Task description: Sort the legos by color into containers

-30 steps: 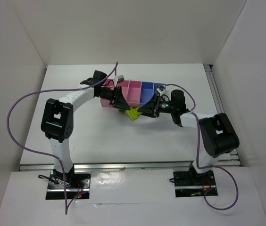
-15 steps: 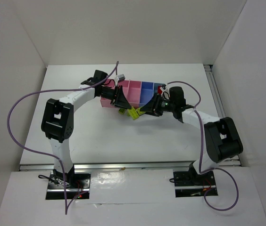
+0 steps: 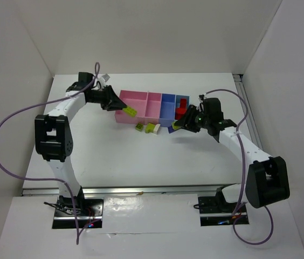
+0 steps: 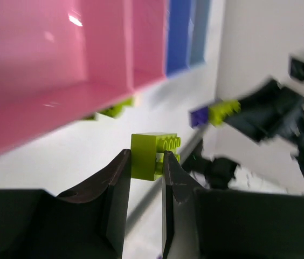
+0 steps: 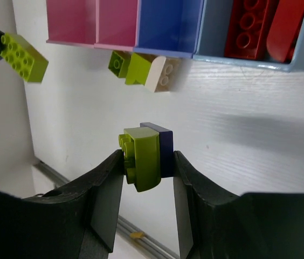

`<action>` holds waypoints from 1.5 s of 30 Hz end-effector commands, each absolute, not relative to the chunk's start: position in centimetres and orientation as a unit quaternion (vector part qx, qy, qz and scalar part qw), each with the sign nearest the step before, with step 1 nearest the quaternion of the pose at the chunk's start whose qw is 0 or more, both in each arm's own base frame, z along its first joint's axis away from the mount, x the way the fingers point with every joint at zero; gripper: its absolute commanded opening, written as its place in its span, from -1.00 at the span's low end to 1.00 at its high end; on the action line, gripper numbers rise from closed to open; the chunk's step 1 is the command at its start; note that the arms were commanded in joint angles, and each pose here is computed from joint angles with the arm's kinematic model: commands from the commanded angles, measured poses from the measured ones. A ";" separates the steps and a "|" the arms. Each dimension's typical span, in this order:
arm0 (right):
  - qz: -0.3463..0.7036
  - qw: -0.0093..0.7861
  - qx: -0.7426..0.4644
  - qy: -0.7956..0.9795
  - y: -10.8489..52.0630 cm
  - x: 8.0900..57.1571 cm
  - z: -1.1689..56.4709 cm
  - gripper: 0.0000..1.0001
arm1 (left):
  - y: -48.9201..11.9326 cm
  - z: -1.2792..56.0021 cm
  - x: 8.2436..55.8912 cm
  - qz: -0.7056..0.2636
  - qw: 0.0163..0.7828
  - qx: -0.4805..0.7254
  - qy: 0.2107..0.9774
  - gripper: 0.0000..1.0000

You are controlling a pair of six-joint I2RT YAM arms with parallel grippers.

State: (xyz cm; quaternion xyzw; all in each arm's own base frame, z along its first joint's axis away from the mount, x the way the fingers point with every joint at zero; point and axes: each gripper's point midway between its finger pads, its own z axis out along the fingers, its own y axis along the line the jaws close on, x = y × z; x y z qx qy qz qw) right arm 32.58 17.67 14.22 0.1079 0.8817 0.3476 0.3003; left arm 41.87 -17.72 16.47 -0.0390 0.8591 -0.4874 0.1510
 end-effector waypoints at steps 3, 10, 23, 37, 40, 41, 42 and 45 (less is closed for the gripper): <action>0.314 0.344 0.082 0.881 16.5 33.4 17.1 -0.71 | -15.4 19.7 46.7 -0.424 0.245 -0.112 0.865 -1.00; 0.312 0.343 0.079 0.883 16.4 33.0 17.1 -0.71 | -15.3 17.9 50.6 -0.390 0.259 -0.140 0.872 -1.00; 0.311 0.348 0.063 0.882 16.4 32.9 18.1 -0.71 | -18.3 19.0 50.6 -0.364 0.261 -0.078 0.891 0.64; 0.446 0.343 -0.038 0.826 21.1 32.7 23.1 -0.71 | -29.1 21.8 34.0 -0.571 0.136 0.216 0.781 0.65; 0.454 0.348 -0.046 0.819 21.3 32.7 23.6 -0.71 | -30.2 21.9 32.8 -0.587 0.131 0.237 0.763 0.65; 0.461 0.346 -0.048 0.815 21.5 32.6 23.9 -0.71 | -30.7 21.7 31.9 -0.600 0.113 0.237 0.756 0.61; 0.466 0.343 -0.052 0.814 21.6 32.4 23.9 -0.71 | -31.2 21.7 31.4 -0.606 0.107 0.244 0.750 0.49; 0.483 0.342 -0.056 0.804 22.0 32.3 24.7 -0.71 | -32.2 21.5 30.5 -0.624 0.098 0.260 0.730 0.44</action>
